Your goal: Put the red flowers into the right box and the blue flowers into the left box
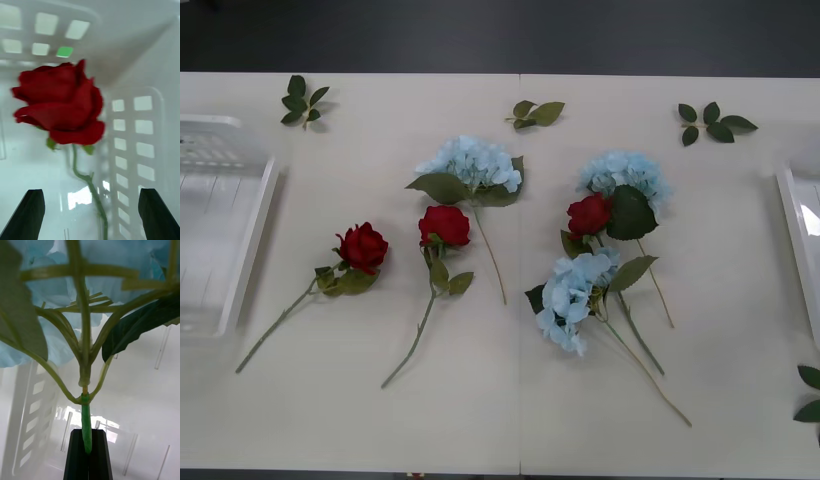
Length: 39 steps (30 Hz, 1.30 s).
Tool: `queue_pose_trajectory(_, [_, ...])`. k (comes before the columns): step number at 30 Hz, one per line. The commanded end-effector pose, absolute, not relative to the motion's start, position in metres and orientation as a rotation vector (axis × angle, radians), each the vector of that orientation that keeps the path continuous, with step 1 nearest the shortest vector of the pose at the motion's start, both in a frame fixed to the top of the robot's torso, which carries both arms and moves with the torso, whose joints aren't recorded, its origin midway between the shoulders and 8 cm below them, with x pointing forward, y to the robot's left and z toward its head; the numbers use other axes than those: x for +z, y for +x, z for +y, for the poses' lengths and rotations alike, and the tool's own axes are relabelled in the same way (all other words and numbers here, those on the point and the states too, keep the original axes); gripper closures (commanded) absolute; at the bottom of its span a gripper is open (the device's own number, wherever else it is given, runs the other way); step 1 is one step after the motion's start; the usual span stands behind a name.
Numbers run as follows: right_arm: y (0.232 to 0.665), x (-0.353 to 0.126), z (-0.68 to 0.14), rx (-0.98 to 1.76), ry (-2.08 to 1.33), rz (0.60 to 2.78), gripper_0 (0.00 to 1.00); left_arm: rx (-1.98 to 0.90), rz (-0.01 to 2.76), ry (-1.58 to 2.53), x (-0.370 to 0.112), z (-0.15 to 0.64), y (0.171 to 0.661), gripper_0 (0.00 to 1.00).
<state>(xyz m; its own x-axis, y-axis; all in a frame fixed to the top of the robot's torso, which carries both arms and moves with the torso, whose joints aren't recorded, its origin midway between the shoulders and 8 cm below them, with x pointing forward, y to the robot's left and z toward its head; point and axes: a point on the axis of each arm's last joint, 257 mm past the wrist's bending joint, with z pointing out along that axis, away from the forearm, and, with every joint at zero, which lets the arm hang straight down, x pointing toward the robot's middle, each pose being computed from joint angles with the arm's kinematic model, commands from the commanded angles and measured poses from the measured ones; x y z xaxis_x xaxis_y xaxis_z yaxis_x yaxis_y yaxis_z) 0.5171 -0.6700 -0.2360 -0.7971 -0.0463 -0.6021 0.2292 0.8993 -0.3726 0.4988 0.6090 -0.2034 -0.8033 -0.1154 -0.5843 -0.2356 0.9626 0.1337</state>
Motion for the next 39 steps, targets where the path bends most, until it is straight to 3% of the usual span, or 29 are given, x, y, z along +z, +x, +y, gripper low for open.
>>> queue_pose_trajectory(1, [0.538,-0.221,-0.635,-0.494,0.07,2.432,0.24,0.374,2.483,-0.194,-0.196,0.629,0.503,1.0])
queue_pose_trajectory(6, [0.55,-0.218,-0.576,-0.333,0.0,2.475,0.17,0.384,2.481,-0.192,-0.203,0.629,0.505,0.99])
queue_pose_trajectory(7, [0.552,-0.214,-0.56,-0.293,-0.025,2.484,0.14,0.382,2.482,-0.188,-0.203,0.628,0.505,0.75])
queue_pose_trajectory(8, [0.554,-0.213,-0.551,-0.27,-0.034,2.485,0.13,0.381,2.482,-0.187,-0.203,0.628,0.506,0.62])
queue_pose_trajectory(10, [0.558,-0.207,-0.525,-0.212,-0.084,2.49,0.09,0.374,2.48,-0.175,-0.202,0.626,0.507,0.23])
queue_pose_trajectory(11, [0.558,-0.207,-0.517,-0.196,-0.096,2.492,0.08,0.372,2.479,-0.169,-0.202,0.624,0.508,0.15])
queue_pose_trajectory(12, [0.559,-0.205,-0.504,-0.173,-0.119,2.498,0.05,0.372,2.476,-0.155,-0.2,0.623,0.51,0.0])
queue_pose_trajectory(14, [0.56,-0.2,-0.488,-0.154,-0.165,2.498,0.0,0.38,2.477,-0.098,-0.198,0.619,0.512,0.0])
queue_pose_trajectory(26, [0.536,-0.196,-0.372,-0.006,-0.426,2.499,0.0,0.189,2.419,0.51,-0.159,0.503,0.531,0.0])
queue_pose_trajectory(33, [0.509,-0.209,-0.328,0.051,-0.369,2.514,0.0,-0.104,2.296,0.955,-0.181,0.389,0.52,0.0])
queue_pose_trajectory(39, [0.497,-0.223,-0.305,0.065,-0.281,2.527,0.0,-0.177,2.189,1.212,-0.203,0.325,0.511,0.0])
